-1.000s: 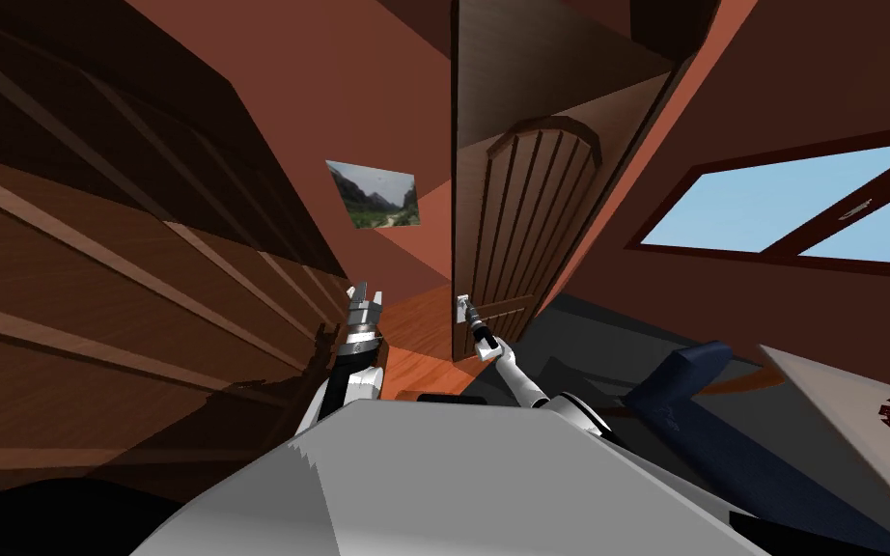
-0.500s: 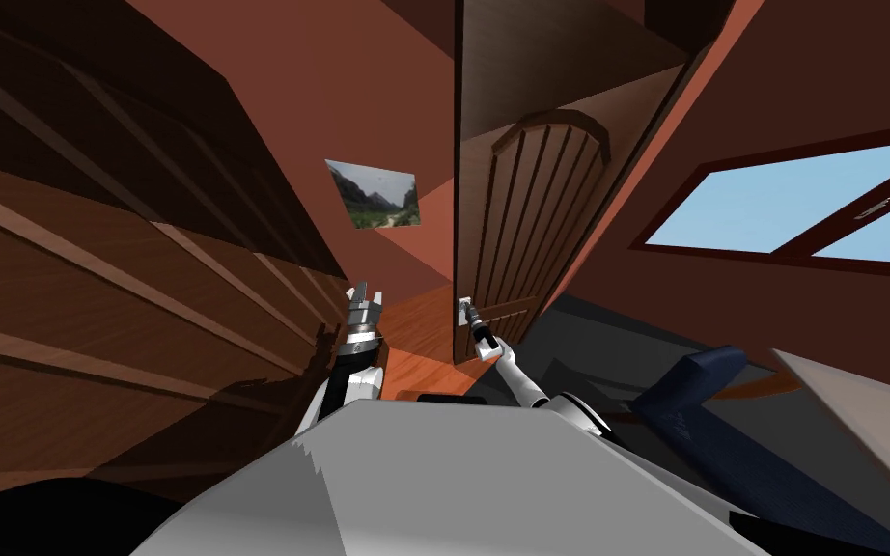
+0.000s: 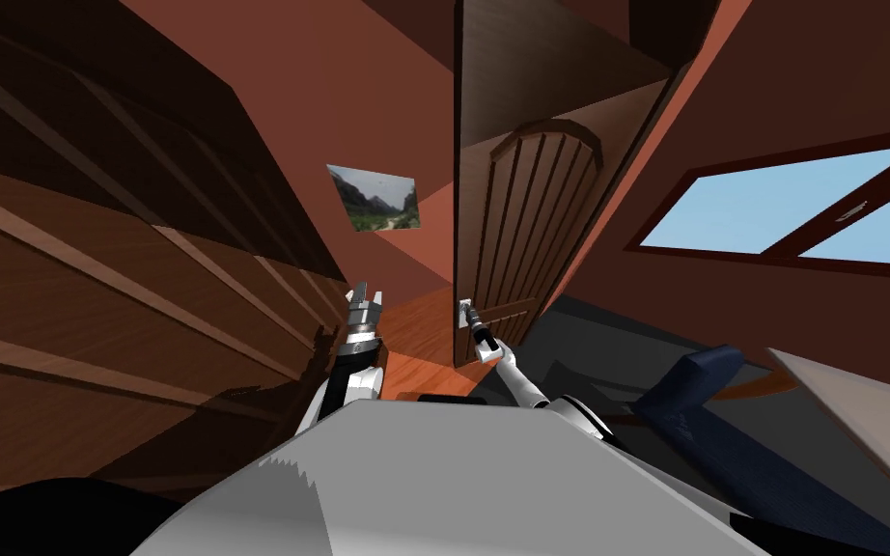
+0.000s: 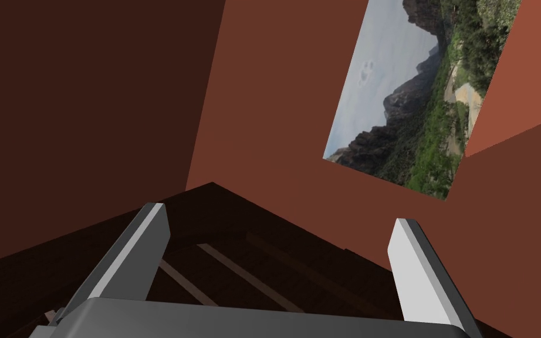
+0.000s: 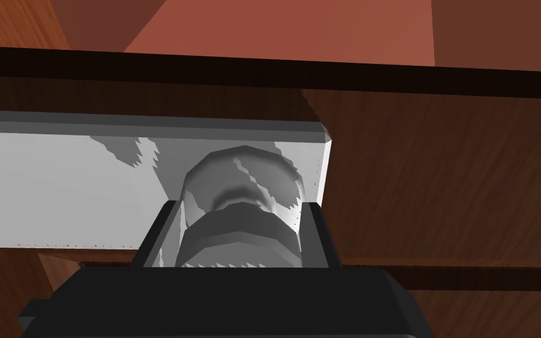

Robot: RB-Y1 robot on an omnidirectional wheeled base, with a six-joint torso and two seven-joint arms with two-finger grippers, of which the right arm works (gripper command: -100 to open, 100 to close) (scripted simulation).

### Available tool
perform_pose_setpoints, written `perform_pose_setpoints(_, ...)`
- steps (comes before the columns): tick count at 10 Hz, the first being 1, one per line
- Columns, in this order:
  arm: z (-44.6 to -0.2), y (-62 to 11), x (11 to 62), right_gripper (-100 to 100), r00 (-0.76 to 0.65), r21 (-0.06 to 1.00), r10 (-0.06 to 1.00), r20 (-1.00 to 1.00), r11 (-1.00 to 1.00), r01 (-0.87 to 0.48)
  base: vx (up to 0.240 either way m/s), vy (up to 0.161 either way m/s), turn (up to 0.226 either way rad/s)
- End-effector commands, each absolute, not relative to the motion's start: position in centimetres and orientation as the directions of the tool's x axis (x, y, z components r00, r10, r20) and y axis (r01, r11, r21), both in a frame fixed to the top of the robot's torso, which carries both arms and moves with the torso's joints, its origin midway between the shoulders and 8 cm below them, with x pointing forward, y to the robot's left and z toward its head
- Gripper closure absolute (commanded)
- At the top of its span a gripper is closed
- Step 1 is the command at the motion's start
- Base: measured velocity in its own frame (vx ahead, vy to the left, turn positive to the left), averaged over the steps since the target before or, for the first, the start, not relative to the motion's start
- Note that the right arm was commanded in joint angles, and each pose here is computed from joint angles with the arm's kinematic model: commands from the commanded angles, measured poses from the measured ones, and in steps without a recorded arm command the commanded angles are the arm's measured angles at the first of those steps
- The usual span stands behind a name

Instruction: Push the door open

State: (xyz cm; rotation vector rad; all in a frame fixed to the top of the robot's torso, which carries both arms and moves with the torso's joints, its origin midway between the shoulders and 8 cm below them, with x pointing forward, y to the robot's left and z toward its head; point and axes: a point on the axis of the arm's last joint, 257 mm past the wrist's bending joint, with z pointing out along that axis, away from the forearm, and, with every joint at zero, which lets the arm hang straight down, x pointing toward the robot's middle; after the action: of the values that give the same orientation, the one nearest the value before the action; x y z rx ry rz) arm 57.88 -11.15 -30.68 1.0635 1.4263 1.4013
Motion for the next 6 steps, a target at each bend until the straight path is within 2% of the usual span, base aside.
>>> perform_pose_setpoints(1,-29.7,-12.1,58.7,100,-0.261,1.000,0.965,-0.020,0.018,-0.011,0.145,0.072,-0.067)
perform_pose_setpoints(3,-29.6,-12.9,58.9,100,-0.243,1.000,0.970,-0.028,0.025,-0.015,0.169,0.098,-0.055)
perform_pose_setpoints(6,-29.4,-14.2,59.4,100,-0.210,0.999,0.977,-0.040,0.037,-0.019,0.202,0.099,-0.113)
